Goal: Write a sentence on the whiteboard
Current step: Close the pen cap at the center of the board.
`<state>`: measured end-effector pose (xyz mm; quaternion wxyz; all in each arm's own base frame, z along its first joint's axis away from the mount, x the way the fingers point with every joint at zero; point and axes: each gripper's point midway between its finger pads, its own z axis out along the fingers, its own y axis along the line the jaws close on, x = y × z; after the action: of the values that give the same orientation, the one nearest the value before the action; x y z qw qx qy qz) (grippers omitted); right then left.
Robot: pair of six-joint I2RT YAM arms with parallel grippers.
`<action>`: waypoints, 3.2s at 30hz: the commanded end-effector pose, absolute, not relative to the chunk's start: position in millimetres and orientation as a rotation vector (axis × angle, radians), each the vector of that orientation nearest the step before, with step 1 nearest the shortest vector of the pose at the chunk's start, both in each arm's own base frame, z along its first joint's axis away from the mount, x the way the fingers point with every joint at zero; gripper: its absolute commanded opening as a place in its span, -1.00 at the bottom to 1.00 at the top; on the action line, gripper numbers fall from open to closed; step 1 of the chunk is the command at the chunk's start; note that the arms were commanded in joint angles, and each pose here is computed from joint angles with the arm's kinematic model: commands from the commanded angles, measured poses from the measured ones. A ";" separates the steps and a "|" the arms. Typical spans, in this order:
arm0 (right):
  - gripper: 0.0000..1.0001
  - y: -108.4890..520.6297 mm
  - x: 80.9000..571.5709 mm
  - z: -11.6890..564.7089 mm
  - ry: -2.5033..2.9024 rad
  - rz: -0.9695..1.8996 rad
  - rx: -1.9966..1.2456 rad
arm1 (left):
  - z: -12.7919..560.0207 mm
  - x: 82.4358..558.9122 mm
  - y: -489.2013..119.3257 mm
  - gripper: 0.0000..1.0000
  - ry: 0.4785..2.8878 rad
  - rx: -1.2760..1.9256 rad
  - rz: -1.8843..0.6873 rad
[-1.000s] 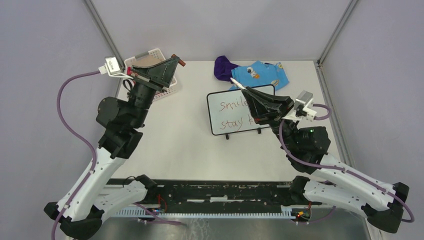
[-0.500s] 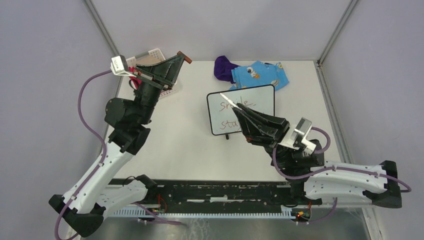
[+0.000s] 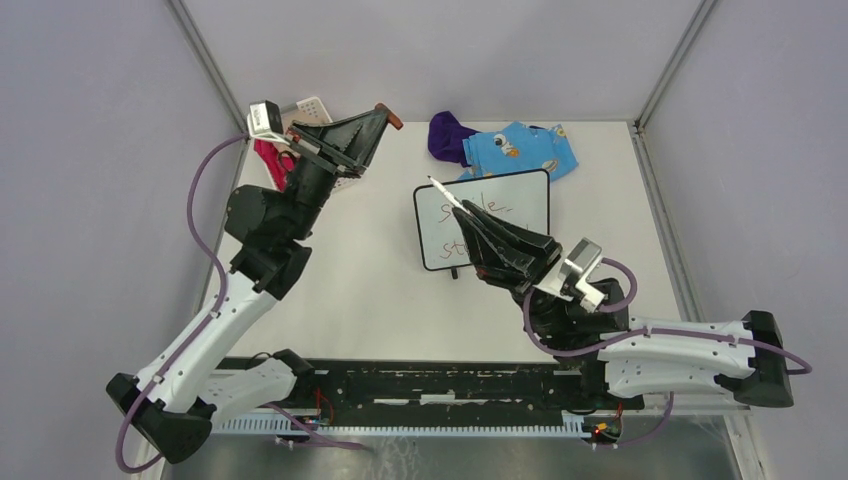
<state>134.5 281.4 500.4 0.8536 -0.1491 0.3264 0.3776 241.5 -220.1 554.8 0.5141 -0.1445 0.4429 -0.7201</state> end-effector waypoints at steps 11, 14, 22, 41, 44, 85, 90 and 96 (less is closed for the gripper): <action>-1.00 261.6 140.7 525.9 0.670 0.792 -0.187 | 566.5 214.9 -237.3 -0.96 1.071 -0.205 -1.890; -1.00 261.1 141.8 524.6 0.675 0.790 -0.178 | 563.5 212.8 -241.4 -0.96 1.085 -0.186 -1.896; -1.00 259.3 144.6 524.4 0.683 0.786 -0.156 | 555.4 208.1 -252.2 -0.96 1.127 -0.148 -1.894; -1.00 255.2 144.3 523.3 0.681 0.793 -0.142 | 538.2 204.9 -269.7 -0.97 1.184 -0.144 -1.879; -1.00 252.8 145.3 523.3 0.683 0.788 -0.133 | 536.1 205.4 -270.3 -0.96 1.191 -0.150 -1.870; -1.00 260.0 148.0 516.5 0.702 0.769 -0.153 | 560.7 196.5 -259.0 -0.96 1.113 -0.126 -1.845; -1.00 260.7 148.5 516.2 0.704 0.768 -0.153 | 563.2 195.3 -258.6 -0.96 1.108 -0.121 -1.849; -1.00 260.6 148.7 517.3 0.703 0.767 -0.150 | 562.1 193.6 -259.3 -0.96 1.111 -0.117 -1.854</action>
<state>150.6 269.8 501.3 0.8601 -0.0929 0.3491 0.3601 207.9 -271.2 533.7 0.4393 -0.0685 0.4891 -0.7504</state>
